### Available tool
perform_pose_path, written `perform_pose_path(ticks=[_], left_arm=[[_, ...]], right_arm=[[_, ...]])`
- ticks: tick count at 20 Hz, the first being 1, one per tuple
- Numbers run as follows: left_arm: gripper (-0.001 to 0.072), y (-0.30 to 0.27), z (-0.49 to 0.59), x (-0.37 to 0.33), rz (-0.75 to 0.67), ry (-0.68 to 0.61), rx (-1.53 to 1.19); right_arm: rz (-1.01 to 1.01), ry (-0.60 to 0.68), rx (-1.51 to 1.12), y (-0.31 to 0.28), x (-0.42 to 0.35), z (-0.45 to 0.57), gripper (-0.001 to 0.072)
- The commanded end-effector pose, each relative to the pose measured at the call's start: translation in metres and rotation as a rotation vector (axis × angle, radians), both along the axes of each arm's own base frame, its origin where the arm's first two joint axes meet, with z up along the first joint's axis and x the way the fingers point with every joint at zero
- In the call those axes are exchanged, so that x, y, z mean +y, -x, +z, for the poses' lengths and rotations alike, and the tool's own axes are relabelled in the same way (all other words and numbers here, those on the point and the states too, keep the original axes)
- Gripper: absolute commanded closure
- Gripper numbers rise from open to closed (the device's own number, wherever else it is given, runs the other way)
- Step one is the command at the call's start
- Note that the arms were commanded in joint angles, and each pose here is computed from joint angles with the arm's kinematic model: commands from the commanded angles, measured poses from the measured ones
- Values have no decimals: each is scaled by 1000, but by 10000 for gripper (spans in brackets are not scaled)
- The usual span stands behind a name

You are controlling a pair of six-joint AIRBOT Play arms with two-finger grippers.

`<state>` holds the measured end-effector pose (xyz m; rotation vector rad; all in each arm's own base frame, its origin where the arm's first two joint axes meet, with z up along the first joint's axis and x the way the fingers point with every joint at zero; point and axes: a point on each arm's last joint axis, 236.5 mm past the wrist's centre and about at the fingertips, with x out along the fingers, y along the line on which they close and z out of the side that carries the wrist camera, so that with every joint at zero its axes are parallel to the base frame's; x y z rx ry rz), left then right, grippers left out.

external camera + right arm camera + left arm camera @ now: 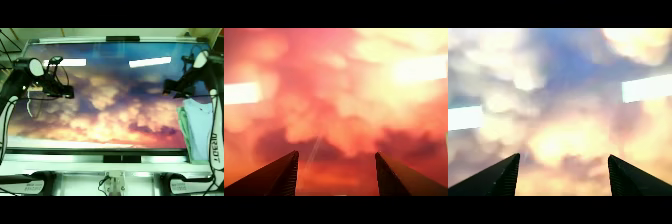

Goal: Fold the shirts.

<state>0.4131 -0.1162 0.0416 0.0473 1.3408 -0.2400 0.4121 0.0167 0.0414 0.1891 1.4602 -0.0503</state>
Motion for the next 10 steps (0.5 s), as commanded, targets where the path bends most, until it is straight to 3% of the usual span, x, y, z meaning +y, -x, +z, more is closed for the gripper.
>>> perform_pose_path(ticks=[1,10], left_arm=[[61,-2,-4,0,19,9,6],[60,-2,-4,0,20,9,5]], right_arm=[[54,38,36,4,17,-9,116],[57,20,37,4,22,-9,116]])
